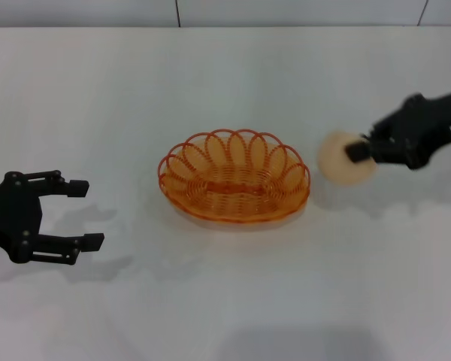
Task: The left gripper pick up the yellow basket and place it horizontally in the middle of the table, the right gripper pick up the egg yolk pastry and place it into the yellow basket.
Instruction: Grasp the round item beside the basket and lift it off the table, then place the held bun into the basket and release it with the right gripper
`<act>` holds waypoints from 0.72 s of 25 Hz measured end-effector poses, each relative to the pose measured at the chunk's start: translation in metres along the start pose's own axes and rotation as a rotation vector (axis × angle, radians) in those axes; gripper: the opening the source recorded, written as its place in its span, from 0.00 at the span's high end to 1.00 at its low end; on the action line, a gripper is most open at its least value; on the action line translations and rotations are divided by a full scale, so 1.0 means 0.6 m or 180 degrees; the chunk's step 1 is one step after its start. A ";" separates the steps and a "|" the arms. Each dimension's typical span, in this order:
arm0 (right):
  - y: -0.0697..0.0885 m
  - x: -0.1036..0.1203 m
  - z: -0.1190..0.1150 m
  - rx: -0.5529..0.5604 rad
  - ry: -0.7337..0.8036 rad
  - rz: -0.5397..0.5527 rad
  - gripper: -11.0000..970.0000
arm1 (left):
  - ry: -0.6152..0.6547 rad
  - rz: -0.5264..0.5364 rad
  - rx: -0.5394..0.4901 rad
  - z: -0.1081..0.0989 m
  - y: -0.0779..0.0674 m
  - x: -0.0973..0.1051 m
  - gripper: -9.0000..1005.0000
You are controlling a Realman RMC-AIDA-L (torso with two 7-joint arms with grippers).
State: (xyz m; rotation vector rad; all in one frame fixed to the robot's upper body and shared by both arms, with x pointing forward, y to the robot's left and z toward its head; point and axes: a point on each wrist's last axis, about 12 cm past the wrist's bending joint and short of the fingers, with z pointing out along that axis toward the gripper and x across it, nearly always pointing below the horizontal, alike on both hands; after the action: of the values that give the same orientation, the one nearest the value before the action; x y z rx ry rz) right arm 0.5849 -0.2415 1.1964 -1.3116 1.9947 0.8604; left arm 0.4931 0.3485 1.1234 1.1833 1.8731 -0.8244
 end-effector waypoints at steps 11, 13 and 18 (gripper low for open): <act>0.018 -0.060 0.090 -0.0108 -0.0395 -0.0310 0.95 | 0.0026 -0.0008 0.0017 0.002 -0.001 0.002 0.12; 0.019 -0.060 0.114 -0.0030 -0.0359 -0.0354 0.95 | 0.0033 -0.0011 0.0014 0.002 -0.001 0.003 0.12; 0.023 -0.054 0.167 0.0091 -0.0314 -0.0473 0.95 | 0.0072 0.0007 0.0015 0.005 -0.001 0.006 0.12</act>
State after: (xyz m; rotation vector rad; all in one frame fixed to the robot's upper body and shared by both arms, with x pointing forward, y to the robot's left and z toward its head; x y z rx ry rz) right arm 0.5956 -0.1412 1.1625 -1.3558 1.8030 0.8078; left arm 0.4921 0.3472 1.1188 1.2021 1.8889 -0.8176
